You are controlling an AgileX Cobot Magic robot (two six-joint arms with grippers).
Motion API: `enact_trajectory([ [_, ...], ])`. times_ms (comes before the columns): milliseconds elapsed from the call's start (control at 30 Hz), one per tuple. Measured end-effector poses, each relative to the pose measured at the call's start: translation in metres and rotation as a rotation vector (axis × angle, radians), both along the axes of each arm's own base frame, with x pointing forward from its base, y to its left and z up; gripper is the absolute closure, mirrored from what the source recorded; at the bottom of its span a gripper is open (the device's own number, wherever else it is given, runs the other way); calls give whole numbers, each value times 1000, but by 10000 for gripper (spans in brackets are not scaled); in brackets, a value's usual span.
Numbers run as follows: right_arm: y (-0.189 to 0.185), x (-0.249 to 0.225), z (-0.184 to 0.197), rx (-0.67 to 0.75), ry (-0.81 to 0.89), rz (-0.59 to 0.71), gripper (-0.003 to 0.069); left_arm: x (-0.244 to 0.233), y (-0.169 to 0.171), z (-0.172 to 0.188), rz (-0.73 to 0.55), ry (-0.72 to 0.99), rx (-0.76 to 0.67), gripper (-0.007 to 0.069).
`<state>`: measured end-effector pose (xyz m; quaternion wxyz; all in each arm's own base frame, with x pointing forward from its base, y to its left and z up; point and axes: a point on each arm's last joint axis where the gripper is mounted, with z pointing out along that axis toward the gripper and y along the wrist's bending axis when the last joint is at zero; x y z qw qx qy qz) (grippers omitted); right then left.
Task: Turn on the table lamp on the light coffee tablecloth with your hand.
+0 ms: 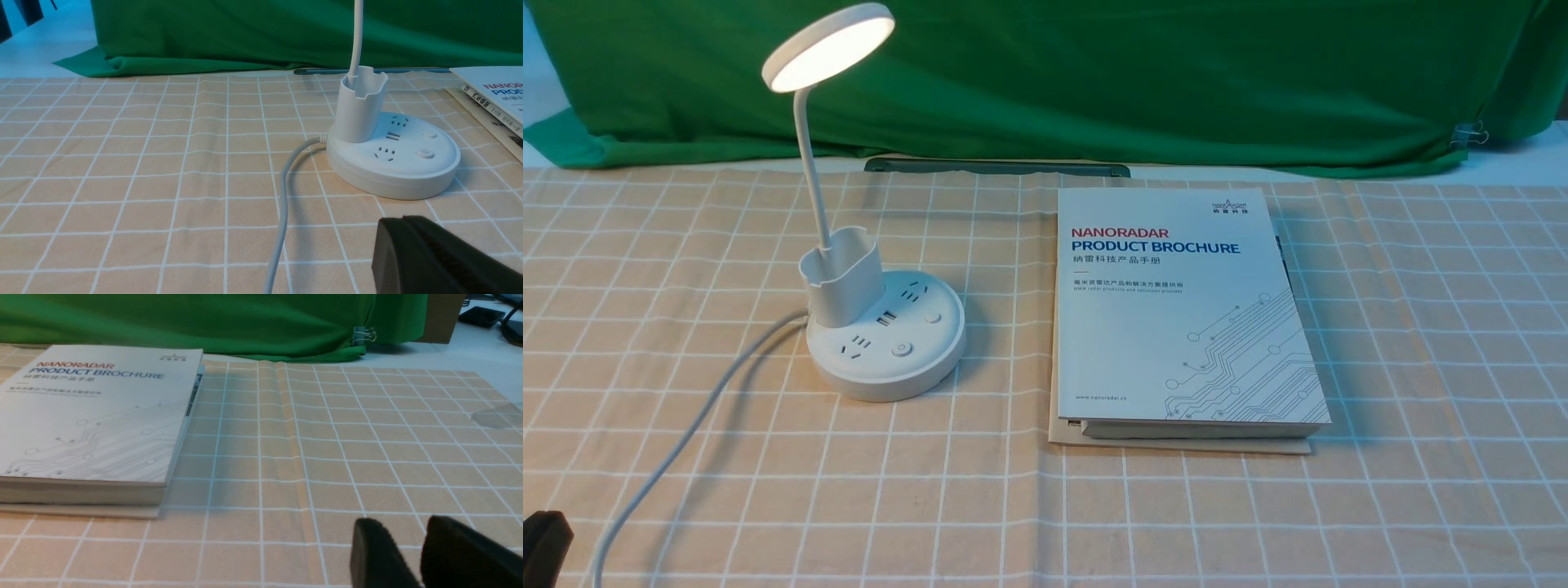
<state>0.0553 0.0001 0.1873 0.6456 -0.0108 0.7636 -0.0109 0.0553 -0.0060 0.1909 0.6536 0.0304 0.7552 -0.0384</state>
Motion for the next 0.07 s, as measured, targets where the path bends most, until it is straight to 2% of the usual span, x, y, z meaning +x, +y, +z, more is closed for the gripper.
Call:
enact_trajectory([
  [67,0,0,0,0,0,0,418,0,0,0,0,0,0,622],
])
